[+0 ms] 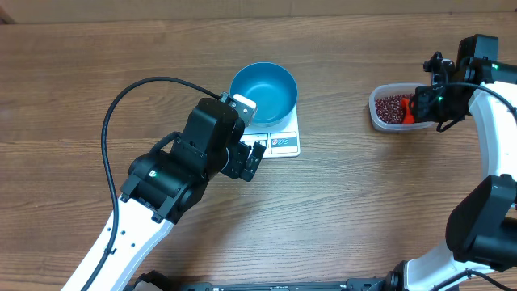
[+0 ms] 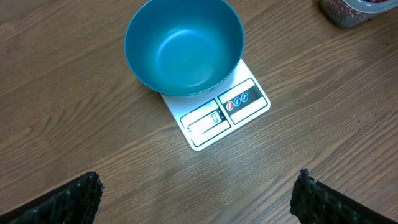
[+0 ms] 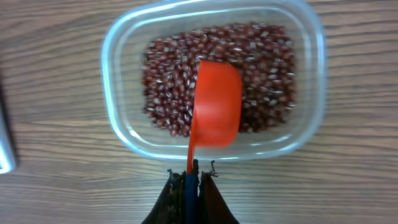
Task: Scoop item into bowl and weigh 150g on scale
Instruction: 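Lower the red scoop into the bean tub with the right gripper, then drag the scoop through the beans to fill it, right gripper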
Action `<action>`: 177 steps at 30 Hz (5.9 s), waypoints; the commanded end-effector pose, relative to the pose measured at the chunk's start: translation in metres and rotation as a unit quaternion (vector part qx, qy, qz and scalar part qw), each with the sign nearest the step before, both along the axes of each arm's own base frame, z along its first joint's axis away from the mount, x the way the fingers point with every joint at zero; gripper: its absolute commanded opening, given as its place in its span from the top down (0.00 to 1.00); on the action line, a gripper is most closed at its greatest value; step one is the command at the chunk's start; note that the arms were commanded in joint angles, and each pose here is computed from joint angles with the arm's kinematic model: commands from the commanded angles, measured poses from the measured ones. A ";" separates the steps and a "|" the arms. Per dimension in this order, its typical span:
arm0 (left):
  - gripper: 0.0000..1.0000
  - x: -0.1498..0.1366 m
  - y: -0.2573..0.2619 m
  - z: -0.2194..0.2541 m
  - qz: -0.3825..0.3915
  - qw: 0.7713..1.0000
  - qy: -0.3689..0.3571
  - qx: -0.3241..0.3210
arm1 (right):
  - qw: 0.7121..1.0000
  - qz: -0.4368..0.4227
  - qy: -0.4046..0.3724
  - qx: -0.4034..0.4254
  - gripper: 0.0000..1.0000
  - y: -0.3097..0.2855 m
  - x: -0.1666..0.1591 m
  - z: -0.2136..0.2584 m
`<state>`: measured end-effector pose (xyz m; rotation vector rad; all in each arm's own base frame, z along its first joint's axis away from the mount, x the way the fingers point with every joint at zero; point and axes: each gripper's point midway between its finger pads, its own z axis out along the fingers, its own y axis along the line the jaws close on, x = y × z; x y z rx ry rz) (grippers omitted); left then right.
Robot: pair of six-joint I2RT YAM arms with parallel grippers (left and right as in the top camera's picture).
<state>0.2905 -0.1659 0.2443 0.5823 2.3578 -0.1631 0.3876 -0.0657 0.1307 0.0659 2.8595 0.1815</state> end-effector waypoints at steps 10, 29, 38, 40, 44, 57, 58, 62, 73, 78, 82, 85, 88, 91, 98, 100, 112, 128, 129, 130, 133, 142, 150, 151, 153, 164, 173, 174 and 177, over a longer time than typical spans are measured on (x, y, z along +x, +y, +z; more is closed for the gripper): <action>0.00 0.002 -0.001 0.005 -0.008 1.000 -0.006 -0.002 | 0.999 -0.032 0.003 0.042 0.96 0.011 -0.003 -0.012; 0.00 0.002 -0.001 0.005 -0.008 1.000 -0.006 -0.002 | 0.998 -0.017 -0.013 -0.055 0.96 -0.020 0.005 0.025; 0.00 0.002 -0.001 0.005 -0.008 1.000 -0.006 -0.002 | 0.995 -0.016 -0.035 -0.087 0.96 -0.031 0.017 0.028; 0.00 0.002 -0.001 0.005 -0.008 1.000 -0.006 -0.002 | 0.995 -0.016 -0.036 -0.087 0.96 -0.031 0.017 0.027; 0.00 0.002 -0.001 0.005 -0.008 1.000 -0.006 -0.002 | 0.996 -0.015 -0.029 -0.085 0.96 -0.031 0.014 0.021; 0.00 0.002 -0.001 0.005 -0.008 1.000 -0.006 -0.002 | 1.000 0.001 -0.002 -0.023 0.96 -0.007 -0.002 -0.025; 0.00 0.002 -0.001 0.005 -0.008 1.000 -0.006 -0.002 | 1.000 0.002 0.000 -0.019 0.96 -0.005 -0.003 -0.028; 0.00 0.002 -0.001 0.005 -0.008 1.000 -0.006 -0.002 | 1.000 0.001 -0.002 0.016 0.96 0.006 -0.004 -0.031; 0.00 0.002 -0.001 0.005 -0.008 1.000 -0.006 -0.002 | 0.994 -0.058 -0.025 0.087 0.96 0.022 0.011 -0.023; 0.00 0.002 -0.001 0.005 -0.008 1.000 -0.006 -0.002 | 0.992 -0.055 -0.031 0.113 0.96 0.030 0.013 -0.020; 0.00 0.002 -0.001 0.005 -0.008 1.000 -0.006 -0.002 | 0.991 -0.059 -0.029 0.115 0.96 0.030 0.013 -0.020; 0.00 0.002 -0.001 0.005 -0.008 1.000 -0.006 -0.002 | 0.990 -0.068 -0.029 0.117 0.96 0.028 0.013 -0.020; 0.00 0.002 -0.001 0.005 -0.008 1.000 -0.006 -0.002 | 0.990 -0.074 -0.029 0.117 0.96 0.024 0.013 -0.020; 0.00 0.002 -0.001 0.005 -0.008 1.000 -0.006 -0.002 | 0.990 -0.079 -0.026 0.118 0.96 0.021 0.012 -0.022; 0.00 0.002 -0.001 0.005 -0.008 1.000 -0.006 -0.002 | 0.987 -0.100 0.002 0.127 0.96 0.018 0.011 -0.041; 0.00 0.002 -0.001 0.005 -0.008 1.000 -0.006 -0.002 | 0.986 -0.107 0.008 0.129 0.96 0.017 0.010 -0.045; 0.00 0.002 -0.001 0.005 -0.008 1.000 -0.006 -0.002 | 0.965 -0.195 0.025 0.172 0.96 -0.007 0.006 -0.052; 0.00 0.002 -0.001 0.005 -0.008 1.000 -0.006 -0.002 | 0.948 -0.206 0.060 0.235 0.96 0.005 0.006 -0.072; 0.00 0.002 -0.001 0.005 -0.008 1.000 -0.006 -0.002 | 0.948 -0.206 0.060 0.235 0.96 0.005 0.006 -0.072; 0.00 0.002 -0.001 0.005 -0.008 1.000 -0.006 -0.002 | 0.948 -0.206 0.059 0.235 0.96 0.005 0.006 -0.072; 0.00 0.002 -0.001 0.005 -0.008 1.000 -0.006 -0.002 | 0.949 -0.205 0.057 0.234 0.96 0.005 0.007 -0.072; 0.00 0.002 -0.001 0.005 -0.008 1.000 -0.006 -0.002 | 0.948 -0.211 0.044 0.236 0.96 -0.005 0.011 -0.073; 0.00 0.002 -0.001 0.005 -0.008 1.000 -0.006 -0.002 | 0.935 -0.209 0.019 0.287 0.96 -0.014 0.012 -0.061; 0.00 0.002 -0.001 0.005 -0.008 1.000 -0.006 -0.002 | 0.933 -0.211 0.017 0.292 0.96 -0.016 0.012 -0.060; 0.00 0.002 -0.001 0.005 -0.008 1.000 -0.006 -0.002 | 0.931 -0.210 0.012 0.298 0.96 -0.019 0.012 -0.059; 0.00 0.002 -0.001 0.005 -0.008 1.000 -0.006 -0.002 | 0.898 -0.183 -0.036 0.399 0.96 -0.019 0.015 -0.029; 0.00 0.002 -0.001 0.005 -0.008 1.000 -0.006 -0.002 | 0.892 -0.160 -0.039 0.421 0.96 -0.012 0.009 -0.021; 0.00 0.002 -0.001 0.005 -0.008 1.000 -0.006 -0.002 | 0.892 -0.155 -0.040 0.423 0.96 -0.011 0.008 -0.021; 0.00 0.002 -0.001 0.005 -0.008 1.000 -0.006 -0.002 | 0.890 -0.157 -0.035 0.427 0.96 -0.009 0.006 -0.020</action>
